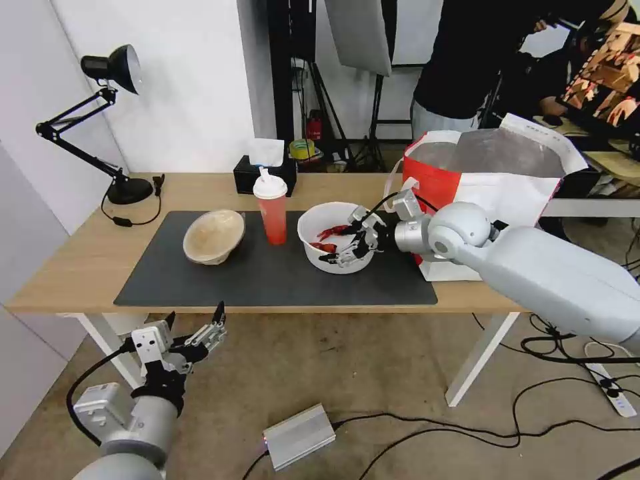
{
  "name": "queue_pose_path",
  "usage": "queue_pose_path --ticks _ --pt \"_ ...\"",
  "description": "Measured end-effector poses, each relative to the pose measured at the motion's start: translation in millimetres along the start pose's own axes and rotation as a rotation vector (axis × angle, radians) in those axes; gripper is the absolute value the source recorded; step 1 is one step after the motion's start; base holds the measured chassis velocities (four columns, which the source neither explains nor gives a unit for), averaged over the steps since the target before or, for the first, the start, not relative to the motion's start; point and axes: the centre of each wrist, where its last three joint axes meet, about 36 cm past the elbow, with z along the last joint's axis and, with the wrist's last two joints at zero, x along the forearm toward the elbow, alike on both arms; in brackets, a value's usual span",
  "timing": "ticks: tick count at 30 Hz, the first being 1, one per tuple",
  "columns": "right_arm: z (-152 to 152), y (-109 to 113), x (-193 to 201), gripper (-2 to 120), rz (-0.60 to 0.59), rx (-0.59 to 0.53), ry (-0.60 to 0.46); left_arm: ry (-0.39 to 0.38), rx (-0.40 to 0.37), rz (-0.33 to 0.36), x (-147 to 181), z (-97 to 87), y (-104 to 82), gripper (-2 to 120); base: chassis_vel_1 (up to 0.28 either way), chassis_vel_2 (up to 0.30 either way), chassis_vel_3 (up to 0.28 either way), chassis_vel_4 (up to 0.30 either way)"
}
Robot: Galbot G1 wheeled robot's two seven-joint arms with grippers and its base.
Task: Pick up the trash from the table and place it into the takeout bag.
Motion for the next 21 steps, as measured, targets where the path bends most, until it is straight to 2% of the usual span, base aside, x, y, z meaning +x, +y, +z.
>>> queue_pose_path --ticks 21 --pt "10.5 -12.5 -12.6 100 -0.023 0.011 0.012 0.003 0.008 0.008 -9.4 6.4 -1.7 100 0.000 0.000 0.000 0.000"
